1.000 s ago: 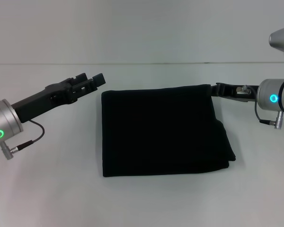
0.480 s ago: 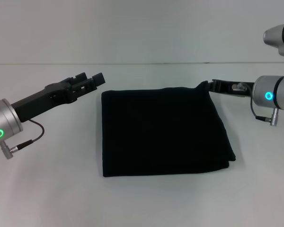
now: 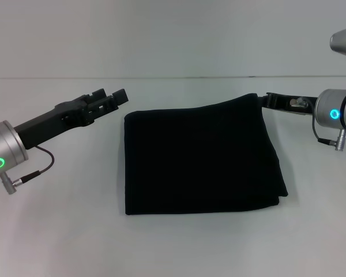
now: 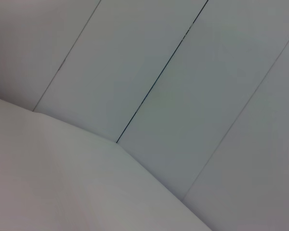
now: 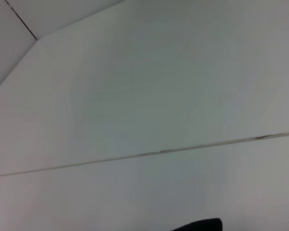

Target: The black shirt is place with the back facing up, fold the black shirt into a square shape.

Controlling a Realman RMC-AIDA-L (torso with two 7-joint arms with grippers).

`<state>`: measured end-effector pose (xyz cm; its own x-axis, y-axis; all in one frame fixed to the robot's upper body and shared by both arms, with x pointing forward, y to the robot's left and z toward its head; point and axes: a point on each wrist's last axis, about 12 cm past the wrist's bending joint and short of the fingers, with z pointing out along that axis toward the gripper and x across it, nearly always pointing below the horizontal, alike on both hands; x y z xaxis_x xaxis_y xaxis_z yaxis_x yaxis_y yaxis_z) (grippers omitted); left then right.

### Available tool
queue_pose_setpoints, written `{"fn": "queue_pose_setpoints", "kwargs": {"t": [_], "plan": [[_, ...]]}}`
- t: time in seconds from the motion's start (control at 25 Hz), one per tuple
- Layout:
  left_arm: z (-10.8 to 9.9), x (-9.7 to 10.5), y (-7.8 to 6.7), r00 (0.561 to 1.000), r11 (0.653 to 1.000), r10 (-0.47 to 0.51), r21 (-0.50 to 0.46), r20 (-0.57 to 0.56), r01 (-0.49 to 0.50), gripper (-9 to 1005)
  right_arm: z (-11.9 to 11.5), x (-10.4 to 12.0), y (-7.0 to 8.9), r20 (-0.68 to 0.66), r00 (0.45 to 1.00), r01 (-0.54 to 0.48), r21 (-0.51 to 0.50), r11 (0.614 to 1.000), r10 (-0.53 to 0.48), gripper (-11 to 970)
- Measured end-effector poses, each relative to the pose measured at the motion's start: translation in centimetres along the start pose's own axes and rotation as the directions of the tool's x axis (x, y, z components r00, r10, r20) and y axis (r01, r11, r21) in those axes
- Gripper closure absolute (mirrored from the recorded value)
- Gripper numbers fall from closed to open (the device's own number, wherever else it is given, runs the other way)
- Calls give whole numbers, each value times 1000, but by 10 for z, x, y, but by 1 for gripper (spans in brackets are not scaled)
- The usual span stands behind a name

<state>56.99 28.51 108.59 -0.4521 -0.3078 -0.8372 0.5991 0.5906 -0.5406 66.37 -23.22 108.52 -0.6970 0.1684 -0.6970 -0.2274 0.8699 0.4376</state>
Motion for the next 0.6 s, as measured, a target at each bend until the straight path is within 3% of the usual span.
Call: {"fn": "queue_pose_setpoints", "kwargs": {"t": [0.32,0.6], "plan": [[1,-3,5,1000,999,6,-37,0,-6,142,-6,1,-7,35,999,6,5,1000,-6,816],[1,-7,8,1000,998,16,-65,5,-15,141,-42,1,-34,142,989,-39,-91,995,51,661]]}}
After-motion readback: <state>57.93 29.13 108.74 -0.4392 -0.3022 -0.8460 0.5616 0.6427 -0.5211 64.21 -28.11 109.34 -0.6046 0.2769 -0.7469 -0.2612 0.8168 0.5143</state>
